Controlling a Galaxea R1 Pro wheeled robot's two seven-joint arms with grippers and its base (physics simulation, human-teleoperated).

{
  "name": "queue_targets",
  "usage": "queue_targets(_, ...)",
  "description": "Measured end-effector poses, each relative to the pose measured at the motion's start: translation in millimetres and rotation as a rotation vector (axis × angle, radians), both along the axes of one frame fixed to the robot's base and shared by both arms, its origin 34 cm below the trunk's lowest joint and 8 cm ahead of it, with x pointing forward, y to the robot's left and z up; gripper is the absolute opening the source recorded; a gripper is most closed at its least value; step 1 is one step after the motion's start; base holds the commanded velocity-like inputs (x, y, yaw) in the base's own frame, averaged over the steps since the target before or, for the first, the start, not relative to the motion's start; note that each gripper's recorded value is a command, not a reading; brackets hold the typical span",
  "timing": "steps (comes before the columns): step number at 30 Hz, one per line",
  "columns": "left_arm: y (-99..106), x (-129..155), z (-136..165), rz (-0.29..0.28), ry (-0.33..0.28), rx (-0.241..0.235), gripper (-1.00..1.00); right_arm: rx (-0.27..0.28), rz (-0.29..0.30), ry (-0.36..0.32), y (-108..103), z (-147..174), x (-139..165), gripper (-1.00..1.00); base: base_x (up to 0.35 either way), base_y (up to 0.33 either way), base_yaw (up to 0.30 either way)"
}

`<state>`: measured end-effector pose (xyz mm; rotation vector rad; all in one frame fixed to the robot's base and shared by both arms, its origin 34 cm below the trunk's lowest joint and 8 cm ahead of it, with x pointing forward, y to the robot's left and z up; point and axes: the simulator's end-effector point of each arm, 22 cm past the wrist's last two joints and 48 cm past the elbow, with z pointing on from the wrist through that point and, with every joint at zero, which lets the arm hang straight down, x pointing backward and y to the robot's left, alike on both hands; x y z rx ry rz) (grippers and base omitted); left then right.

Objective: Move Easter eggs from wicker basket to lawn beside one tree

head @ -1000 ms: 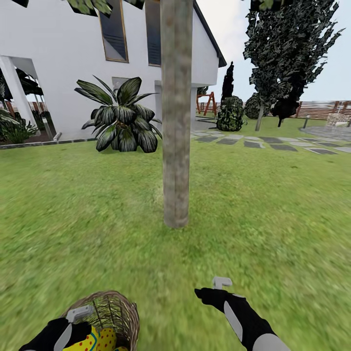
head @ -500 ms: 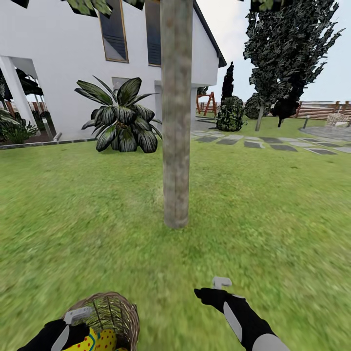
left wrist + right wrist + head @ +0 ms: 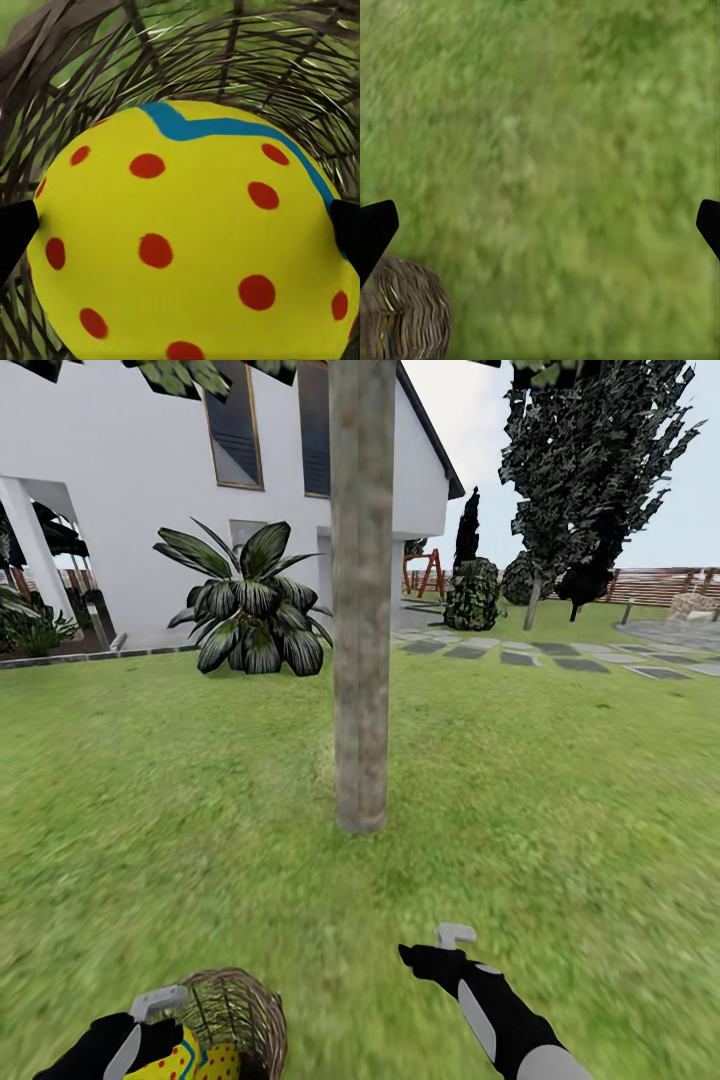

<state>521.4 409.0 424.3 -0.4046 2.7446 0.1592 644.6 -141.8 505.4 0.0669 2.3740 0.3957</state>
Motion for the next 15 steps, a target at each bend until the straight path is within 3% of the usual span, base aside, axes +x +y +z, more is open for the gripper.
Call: queue_targets(15,0.3,5.7,30.7,0.000,-0.004,0.000,-1.00,0.000,0.000,0.000,0.2,29.9,4.4,1.00,0.000,0.000,0.000)
